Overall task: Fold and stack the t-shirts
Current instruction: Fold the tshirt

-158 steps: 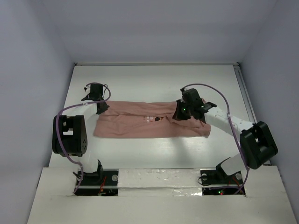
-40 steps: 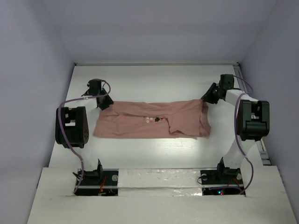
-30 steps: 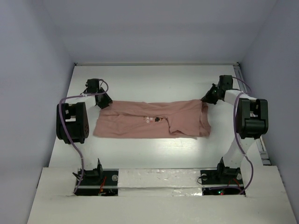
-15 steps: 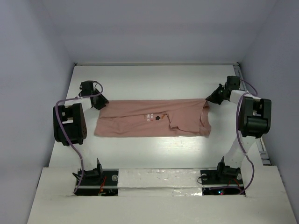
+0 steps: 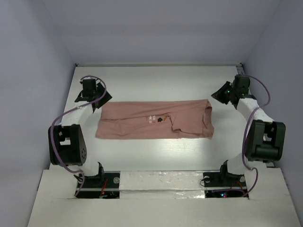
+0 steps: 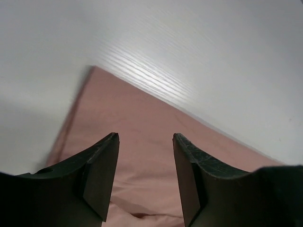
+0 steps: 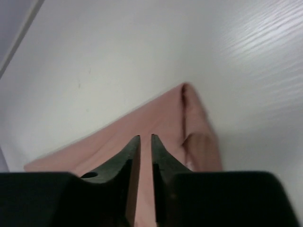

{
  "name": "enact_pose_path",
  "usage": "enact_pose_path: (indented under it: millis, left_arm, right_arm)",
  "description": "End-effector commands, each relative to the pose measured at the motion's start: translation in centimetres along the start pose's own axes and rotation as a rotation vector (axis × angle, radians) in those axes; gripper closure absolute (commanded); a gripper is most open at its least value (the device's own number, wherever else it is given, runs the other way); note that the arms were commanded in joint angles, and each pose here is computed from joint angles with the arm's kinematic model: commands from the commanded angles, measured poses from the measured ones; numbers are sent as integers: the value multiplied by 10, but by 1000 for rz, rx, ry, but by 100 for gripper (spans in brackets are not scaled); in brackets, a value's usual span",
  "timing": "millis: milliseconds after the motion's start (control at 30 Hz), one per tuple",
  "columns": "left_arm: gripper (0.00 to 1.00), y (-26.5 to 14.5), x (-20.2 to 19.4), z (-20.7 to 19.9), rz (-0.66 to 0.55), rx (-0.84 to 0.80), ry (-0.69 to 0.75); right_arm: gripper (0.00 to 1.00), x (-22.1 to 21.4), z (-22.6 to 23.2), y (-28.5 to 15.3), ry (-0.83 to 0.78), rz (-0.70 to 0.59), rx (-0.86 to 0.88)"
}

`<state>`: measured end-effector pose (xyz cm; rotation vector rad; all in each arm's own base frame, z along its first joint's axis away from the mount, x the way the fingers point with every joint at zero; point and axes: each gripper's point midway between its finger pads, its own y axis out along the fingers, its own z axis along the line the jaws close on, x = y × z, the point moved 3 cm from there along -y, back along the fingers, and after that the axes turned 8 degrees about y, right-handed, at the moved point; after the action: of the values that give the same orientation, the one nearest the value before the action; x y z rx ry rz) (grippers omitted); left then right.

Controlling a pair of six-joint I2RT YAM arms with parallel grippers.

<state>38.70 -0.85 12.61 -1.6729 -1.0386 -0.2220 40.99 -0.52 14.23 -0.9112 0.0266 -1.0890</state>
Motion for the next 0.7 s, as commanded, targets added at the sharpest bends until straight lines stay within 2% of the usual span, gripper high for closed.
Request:
enact_pose_path:
  millis: [0, 33, 67, 167, 200, 333, 433, 533, 633, 667]
  left_arm:
    - [54, -8, -26, -29, 37, -45, 111]
    - [54, -6, -32, -34, 48, -54, 117]
    - [54, -4, -41, -35, 69, -62, 121]
    - [54, 8, -60, -37, 125, -99, 101]
    - [54, 11, -62, -37, 130, -103, 100]
    - [54, 27, -65, -26, 156, -73, 94]
    - [54, 37, -59, -1, 162, -26, 33]
    - [54, 42, -58, 15, 171, 0, -6]
    - [54, 40, -54, 23, 171, 7, -23]
    - [54, 39, -52, 21, 167, 0, -23]
  right_arm:
    - [82, -64, 12, -13, -54, 139, 49]
    - [88, -95, 20, -15, -92, 206, 56]
    - [89, -111, 22, -19, -104, 234, 65]
    - [93, -161, 5, -26, -87, 330, 26]
    - [94, -175, -18, -27, -58, 347, -26]
    - [97, -189, -56, -37, 7, 331, -161]
    - [97, -193, -71, -48, 25, 315, -231]
    - [95, -188, -78, -58, 22, 276, -276]
    - [93, -180, -68, -68, 3, 252, -252]
    - [92, -169, -52, -73, -19, 221, -207]
